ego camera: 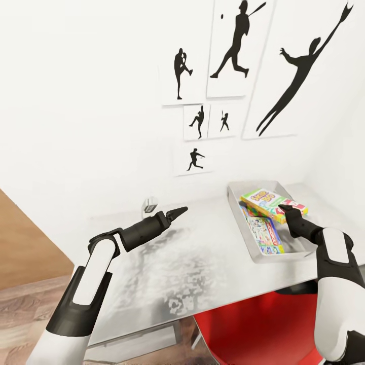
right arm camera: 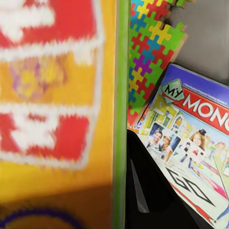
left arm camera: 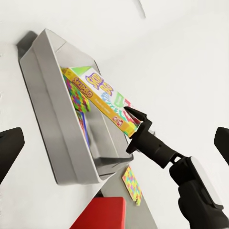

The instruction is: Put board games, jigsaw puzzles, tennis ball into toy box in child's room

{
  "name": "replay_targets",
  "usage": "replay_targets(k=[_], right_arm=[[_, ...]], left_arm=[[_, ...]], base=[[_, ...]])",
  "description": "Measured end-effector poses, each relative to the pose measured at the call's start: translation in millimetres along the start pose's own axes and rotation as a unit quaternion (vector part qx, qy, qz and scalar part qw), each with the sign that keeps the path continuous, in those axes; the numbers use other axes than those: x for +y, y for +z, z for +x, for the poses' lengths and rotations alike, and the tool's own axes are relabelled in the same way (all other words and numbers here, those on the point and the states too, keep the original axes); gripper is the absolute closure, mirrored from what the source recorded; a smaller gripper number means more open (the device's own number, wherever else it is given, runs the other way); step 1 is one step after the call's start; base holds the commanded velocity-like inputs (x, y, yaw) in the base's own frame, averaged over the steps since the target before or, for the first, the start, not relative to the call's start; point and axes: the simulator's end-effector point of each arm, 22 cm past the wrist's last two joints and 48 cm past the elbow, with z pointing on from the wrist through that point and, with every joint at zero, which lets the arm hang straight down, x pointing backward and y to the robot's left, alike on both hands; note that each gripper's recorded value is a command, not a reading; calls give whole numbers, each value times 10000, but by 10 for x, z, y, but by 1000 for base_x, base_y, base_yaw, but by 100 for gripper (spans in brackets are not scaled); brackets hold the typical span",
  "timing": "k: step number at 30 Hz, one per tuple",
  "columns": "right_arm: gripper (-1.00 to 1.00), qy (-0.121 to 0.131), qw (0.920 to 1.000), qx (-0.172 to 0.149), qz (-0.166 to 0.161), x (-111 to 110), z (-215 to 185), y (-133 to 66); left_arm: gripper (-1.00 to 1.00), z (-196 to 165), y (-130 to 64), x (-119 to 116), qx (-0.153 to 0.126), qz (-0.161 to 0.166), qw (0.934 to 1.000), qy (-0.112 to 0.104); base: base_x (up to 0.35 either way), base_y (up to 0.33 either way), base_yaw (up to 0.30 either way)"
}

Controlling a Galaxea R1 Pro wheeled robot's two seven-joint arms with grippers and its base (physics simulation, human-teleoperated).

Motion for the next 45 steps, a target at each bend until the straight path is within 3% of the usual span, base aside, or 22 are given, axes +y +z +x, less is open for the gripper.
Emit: replay_targets(k=[20, 31, 45], right_arm=[[100, 10, 9998, -142, -118, 188, -117, 57], [100, 144, 9994, -233, 194, 72, -90, 275], [100, 97, 9987, -381, 335, -3, -185, 339]], left_arm=[[-100, 27, 18, 66, 26, -35, 10000, -45], [-100, 30, 19, 63, 29, -31, 10000, -44], [-100, 47, 31, 109, 45, -52, 9999, -76]], base=[[0, 0, 0], [0, 0, 0], [0, 0, 0]])
